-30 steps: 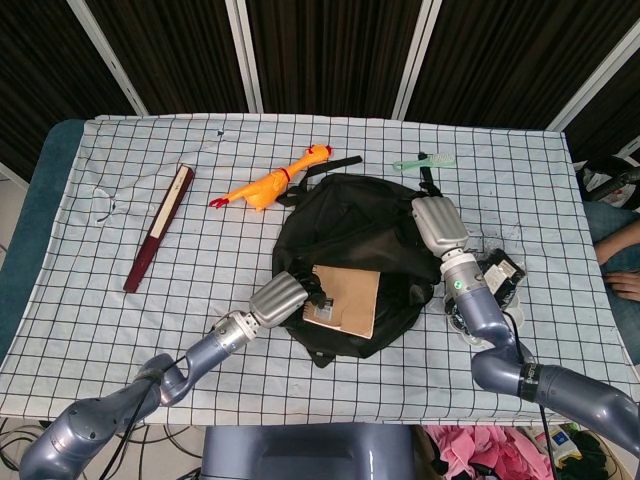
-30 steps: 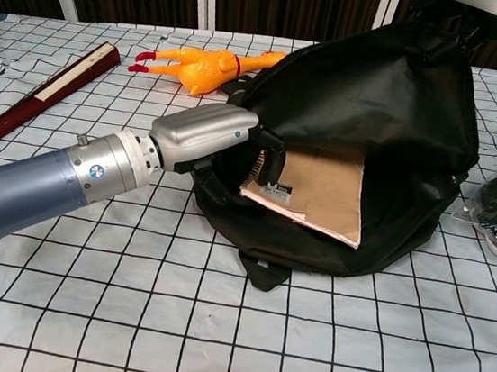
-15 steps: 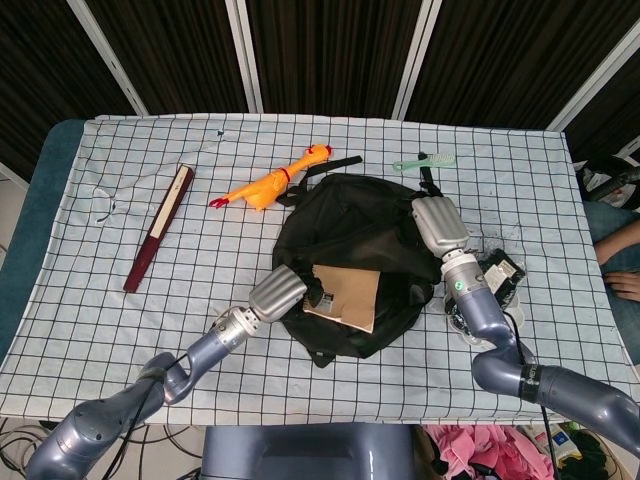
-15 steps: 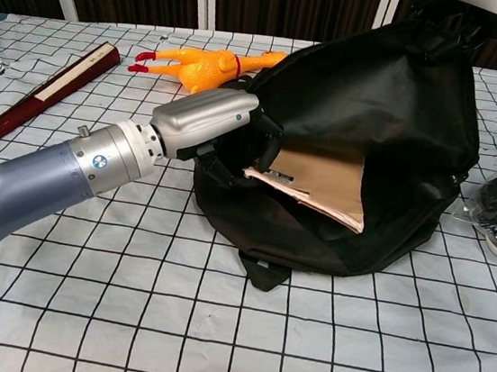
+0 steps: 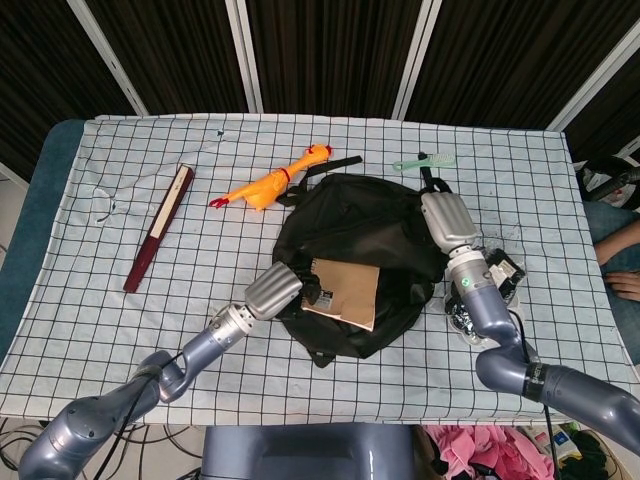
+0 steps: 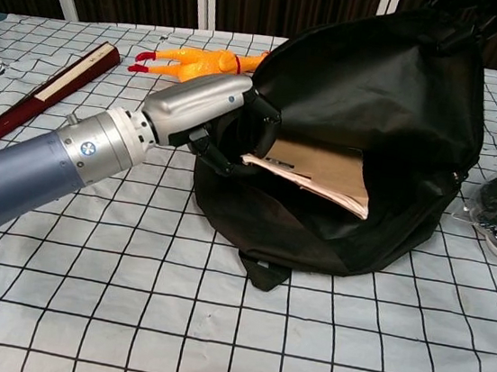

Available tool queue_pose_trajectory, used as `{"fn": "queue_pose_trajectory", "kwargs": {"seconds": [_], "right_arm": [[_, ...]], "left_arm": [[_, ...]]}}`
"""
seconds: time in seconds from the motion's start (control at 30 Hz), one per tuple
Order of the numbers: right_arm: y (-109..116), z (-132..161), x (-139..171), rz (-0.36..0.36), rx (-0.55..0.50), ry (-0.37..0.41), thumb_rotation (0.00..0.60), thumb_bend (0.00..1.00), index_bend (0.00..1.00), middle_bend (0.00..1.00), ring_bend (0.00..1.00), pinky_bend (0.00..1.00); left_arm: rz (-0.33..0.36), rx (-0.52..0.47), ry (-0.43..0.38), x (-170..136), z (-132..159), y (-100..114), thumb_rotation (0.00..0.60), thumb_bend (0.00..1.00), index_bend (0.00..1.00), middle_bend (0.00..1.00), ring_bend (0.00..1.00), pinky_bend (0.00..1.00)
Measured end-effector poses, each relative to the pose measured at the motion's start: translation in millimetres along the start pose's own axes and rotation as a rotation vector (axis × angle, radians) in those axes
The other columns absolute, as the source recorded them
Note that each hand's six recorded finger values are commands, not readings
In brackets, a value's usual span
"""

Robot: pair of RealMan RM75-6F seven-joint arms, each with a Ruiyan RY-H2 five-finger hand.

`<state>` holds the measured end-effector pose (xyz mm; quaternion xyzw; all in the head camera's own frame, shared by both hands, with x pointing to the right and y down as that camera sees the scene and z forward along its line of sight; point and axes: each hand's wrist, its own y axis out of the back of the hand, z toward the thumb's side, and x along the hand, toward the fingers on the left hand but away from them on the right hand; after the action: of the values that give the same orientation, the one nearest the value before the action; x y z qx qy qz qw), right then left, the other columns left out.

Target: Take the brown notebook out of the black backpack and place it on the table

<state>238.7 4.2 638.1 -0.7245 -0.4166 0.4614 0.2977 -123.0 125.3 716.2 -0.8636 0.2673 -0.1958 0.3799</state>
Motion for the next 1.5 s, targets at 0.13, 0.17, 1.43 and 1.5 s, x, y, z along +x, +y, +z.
{"fn": "queue_pose_trajectory", "kwargs": {"seconds": [0.13,0.17,1.43,1.5], "right_arm": [[2.8,-2.4,0.7,-0.003,0.001,-0.005,0.600,0.51,0.64,0.55,0.32,0.11],[3.5,-2.6,0.8,-0.005,0.003,-0.004,0.600,0.51,0.64,0.55,0.32,0.11],[-54.5,9.4,65.0,0.247,0.080,0.083,0.600,0.24,0.09,0.14,0.14,0.10],[-60.8,7.5,71.9,0.314,0.123,0.093,0.600,0.23,0.04,0.10,0.13,0.10]], "left_arm": [[0.021,-0.033,0.005,-4.0,-3.6,12.7,0.600,0.47,0.68,0.73,0.48,0.51],[0.028,-0.046,0.007,-5.0,-4.5,17.4,0.600,0.47,0.68,0.73,0.48,0.51],[0.393,0.028,0.212,-51.2,-21.0,296.0,0.600,0.47,0.69,0.73,0.48,0.52],[0.392,0.045,0.231,-52.5,-30.1,297.2,0.600,0.47,0.69,0.73,0.48,0.52]]}}
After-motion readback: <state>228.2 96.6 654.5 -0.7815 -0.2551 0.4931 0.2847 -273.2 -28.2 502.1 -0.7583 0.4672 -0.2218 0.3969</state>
